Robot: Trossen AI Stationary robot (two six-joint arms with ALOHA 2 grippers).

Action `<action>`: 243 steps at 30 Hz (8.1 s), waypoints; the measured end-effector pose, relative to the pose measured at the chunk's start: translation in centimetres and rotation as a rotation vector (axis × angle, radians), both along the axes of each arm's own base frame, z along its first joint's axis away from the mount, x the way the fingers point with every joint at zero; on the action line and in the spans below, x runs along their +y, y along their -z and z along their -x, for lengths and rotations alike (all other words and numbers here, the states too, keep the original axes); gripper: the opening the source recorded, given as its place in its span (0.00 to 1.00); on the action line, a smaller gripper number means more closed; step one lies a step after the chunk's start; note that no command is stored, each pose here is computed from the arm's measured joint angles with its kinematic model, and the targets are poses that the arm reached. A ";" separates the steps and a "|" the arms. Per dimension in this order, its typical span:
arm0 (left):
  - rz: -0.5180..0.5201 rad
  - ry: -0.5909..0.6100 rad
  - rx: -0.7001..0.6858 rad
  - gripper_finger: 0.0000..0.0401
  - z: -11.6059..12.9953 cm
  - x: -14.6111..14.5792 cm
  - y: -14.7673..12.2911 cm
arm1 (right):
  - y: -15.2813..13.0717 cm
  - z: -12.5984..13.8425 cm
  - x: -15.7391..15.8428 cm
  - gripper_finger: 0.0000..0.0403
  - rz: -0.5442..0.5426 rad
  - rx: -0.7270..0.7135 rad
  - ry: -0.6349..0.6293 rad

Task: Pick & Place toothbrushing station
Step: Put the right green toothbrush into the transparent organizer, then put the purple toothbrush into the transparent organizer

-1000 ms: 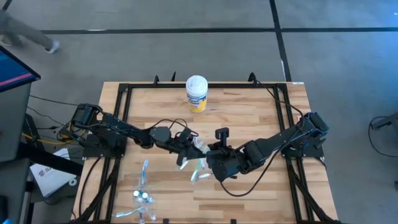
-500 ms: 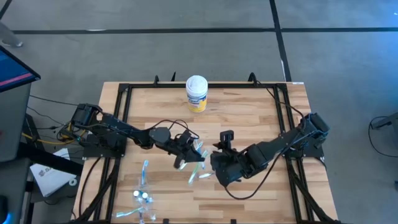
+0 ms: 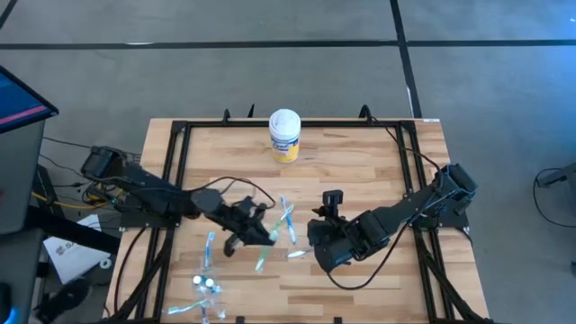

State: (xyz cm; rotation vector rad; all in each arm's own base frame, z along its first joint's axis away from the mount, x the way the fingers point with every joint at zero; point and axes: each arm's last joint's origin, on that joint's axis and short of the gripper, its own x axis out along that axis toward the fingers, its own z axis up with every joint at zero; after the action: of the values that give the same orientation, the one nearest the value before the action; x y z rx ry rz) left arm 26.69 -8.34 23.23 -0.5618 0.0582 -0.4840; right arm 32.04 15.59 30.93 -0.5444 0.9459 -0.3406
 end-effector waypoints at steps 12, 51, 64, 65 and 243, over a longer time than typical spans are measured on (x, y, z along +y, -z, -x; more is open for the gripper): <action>-0.025 0.024 -0.102 0.03 7.9 -0.5 0.4 | 0.0 -0.2 -0.2 0.30 -0.007 -0.012 0.011; -0.226 0.157 -0.093 0.03 15.6 -1.3 2.1 | -0.1 -0.4 -0.1 0.30 -0.022 -0.035 0.013; -0.317 0.136 -0.027 0.03 16.8 -1.7 3.0 | -0.1 -0.5 -0.1 0.30 -0.029 -0.047 0.013; -0.323 0.134 -0.021 0.03 16.8 -1.8 3.1 | -0.2 -0.5 0.0 0.30 -0.032 -0.051 0.013; -0.164 -0.554 -0.198 0.38 12.5 1.3 1.7 | 18.3 0.1 -1.3 0.34 -0.573 0.375 -0.009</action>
State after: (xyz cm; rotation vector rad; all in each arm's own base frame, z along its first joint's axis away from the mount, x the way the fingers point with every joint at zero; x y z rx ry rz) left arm 14.18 -7.01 21.49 -0.3451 -0.2404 0.0080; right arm 31.90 14.29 12.68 -0.0816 1.3392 0.0542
